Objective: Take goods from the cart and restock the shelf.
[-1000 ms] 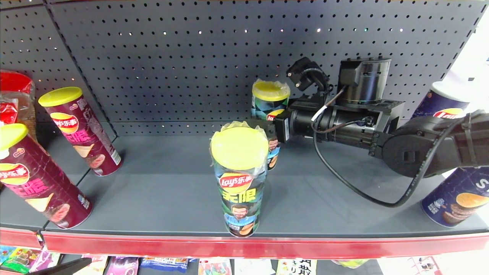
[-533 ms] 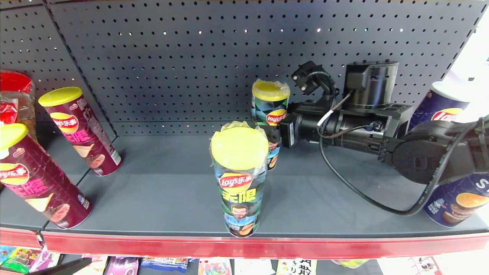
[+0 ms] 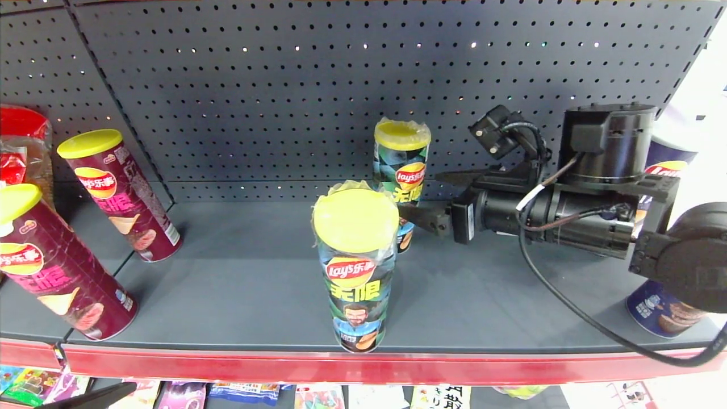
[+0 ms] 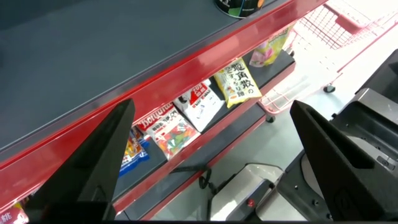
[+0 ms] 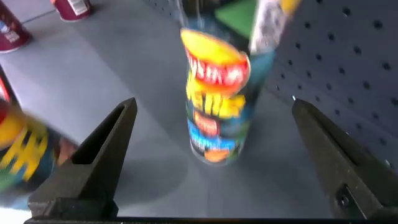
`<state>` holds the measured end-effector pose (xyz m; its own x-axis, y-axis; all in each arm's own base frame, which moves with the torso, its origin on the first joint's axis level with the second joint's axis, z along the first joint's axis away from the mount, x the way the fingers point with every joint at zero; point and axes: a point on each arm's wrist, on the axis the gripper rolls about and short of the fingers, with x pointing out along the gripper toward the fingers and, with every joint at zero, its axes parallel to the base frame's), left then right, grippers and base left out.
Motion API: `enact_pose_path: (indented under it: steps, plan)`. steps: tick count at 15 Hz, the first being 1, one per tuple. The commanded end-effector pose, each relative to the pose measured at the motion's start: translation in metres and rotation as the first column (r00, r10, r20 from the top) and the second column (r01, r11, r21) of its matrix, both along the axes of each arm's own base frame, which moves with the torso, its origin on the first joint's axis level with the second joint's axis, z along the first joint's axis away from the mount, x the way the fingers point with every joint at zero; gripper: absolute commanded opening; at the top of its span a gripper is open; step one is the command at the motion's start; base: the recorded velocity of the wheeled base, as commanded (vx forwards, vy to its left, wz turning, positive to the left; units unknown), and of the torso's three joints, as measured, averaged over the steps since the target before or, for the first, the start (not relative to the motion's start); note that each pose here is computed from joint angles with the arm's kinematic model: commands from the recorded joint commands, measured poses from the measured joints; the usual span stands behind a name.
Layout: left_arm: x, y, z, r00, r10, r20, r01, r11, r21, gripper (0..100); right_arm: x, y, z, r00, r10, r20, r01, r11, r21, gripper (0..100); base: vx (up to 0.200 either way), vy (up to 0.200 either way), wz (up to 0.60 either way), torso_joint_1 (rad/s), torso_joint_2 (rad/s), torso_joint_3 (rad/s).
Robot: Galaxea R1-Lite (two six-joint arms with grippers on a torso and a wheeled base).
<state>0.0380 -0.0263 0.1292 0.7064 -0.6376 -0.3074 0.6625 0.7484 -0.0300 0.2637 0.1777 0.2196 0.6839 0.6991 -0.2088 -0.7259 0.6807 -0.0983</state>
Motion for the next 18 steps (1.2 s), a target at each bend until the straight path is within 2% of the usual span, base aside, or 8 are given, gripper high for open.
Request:
enact_pose_path:
  steps: [1, 11, 15, 18]
  plan:
    - [0.000, 0.000, 0.001, 1.000, 0.000, 0.002, 0.000, 1.000, -0.001, 100, -0.014, -0.012, 0.006, 1.000, -0.012, 0.013, 0.012, 1.000, 0.007, 100, 0.000, 0.000, 0.00, 0.000, 0.00, 0.000]
    - [0.000, 0.000, -0.003, 1.000, 0.001, -0.015, 0.000, 1.000, 0.007, 100, -0.084, -0.058, -0.011, 0.999, -0.032, -0.014, 0.032, 0.999, -0.023, 100, 0.000, 0.000, 0.00, 0.000, 0.00, 0.000]
    - [0.000, 0.000, -0.006, 0.999, 0.004, -0.034, -0.003, 1.000, 0.018, 100, -0.122, -0.083, -0.021, 0.999, -0.039, -0.002, 0.039, 0.999, -0.018, 100, 0.000, 0.000, 0.00, 0.000, 0.00, 0.000]
    - [0.004, -0.001, -0.007, 0.998, 0.036, -0.052, -0.034, 0.999, 0.032, 100, -0.154, -0.104, -0.038, 0.997, -0.079, 0.010, 0.079, 0.997, -0.021, 100, 0.000, 0.000, 0.00, 0.000, 0.00, 0.000]
